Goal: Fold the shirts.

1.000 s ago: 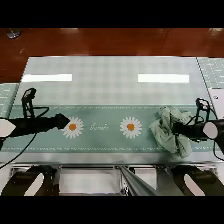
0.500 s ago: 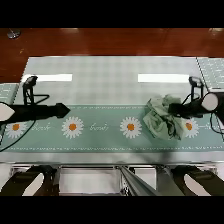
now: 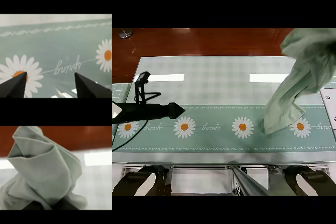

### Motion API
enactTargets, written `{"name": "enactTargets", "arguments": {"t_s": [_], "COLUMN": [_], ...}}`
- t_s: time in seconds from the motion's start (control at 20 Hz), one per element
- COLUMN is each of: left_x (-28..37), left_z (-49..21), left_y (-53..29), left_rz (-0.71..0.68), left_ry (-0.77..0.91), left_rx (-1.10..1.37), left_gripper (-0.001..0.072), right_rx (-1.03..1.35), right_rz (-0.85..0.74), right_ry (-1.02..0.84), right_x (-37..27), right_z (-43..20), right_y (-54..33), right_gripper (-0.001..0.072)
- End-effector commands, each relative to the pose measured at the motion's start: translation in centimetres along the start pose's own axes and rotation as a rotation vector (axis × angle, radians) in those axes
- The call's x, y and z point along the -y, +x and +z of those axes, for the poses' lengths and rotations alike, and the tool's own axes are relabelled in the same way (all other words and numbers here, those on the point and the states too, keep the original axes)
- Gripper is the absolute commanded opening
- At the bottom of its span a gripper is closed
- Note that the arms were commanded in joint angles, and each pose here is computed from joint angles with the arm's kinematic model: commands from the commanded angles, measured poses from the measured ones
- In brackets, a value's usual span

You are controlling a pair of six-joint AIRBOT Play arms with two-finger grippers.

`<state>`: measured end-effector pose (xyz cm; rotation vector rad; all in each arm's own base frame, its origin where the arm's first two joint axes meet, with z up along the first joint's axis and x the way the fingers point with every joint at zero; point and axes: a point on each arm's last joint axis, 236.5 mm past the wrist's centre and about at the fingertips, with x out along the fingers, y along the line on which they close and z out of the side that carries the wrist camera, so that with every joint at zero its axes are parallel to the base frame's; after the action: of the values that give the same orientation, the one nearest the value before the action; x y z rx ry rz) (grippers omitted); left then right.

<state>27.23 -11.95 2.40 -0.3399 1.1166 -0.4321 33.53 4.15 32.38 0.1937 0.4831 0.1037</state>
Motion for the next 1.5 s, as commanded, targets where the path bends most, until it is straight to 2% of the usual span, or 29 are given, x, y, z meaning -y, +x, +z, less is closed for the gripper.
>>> {"name": "enactTargets", "arguments": {"t_s": [0.0,0.25,0.45,0.65,0.85,0.95,1.05,1.1,1.15,1.2,1.35,1.45], "left_x": [-0.1,-0.2,0.0,-0.1,-1.2,-3.0,-5.3,-6.0,-6.2,-6.1,-4.7,-3.2], "left_z": [-2.6,-1.3,-1.0,-0.8,-0.6,-1.3,-2.1,-2.0,-1.8,-1.5,-1.7,-3.4], "left_y": [1.5,1.7,1.7,1.7,1.4,0.9,0.1,-0.2,-0.5,-0.5,0.1,0.4], "left_rz": [-0.034,-0.040,-0.045,-0.043,-0.014,0.026,0.074,0.081,0.075,0.064,0.041,0.012], "left_ry": [-0.052,-0.082,-0.087,-0.122,-0.132,-0.181,-0.223,-0.256,-0.282,-0.292,-0.250,-0.231], "left_rx": [-0.051,0.018,0.029,0.038,0.046,0.021,-0.005,0.004,0.017,0.026,0.007,-0.068], "left_gripper": [0.0700,0.0700,0.0700,0.0700,0.0700,0.0700,0.0700,0.0700,0.0700,0.0700,0.0702,0.0701], "right_rx": [0.204,0.277,-0.001,-0.239,-0.470,-0.641,-0.769,-0.820,-0.866,-0.915,-0.981,-0.872], "right_rz": [0.144,0.408,0.568,0.674,0.576,0.550,0.537,0.538,0.569,0.602,0.570,0.398], "right_ry": [-0.056,-0.116,-0.162,-0.180,0.046,0.035,0.072,0.114,0.104,0.049,-0.036,-0.081], "right_x": [-4.4,-11.0,-14.1,-19.6,-23.3,-25.5,-26.7,-27.1,-27.5,-27.4,-23.3,-16.2], "right_z": [6.5,9.7,3.9,-7.0,-22.5,-30.1,-34.8,-36.2,-37.1,-37.5,-33.1,-27.5], "right_y": [-6.4,-8.9,-4.8,2.3,11.2,13.0,13.8,14.0,13.8,13.2,12.8,13.6], "right_gripper": [0.0035,0.0035,0.0035,0.0035,0.0035,0.0035,0.0037,0.0146,0.0443,0.0583,0.0596,0.0597]}}
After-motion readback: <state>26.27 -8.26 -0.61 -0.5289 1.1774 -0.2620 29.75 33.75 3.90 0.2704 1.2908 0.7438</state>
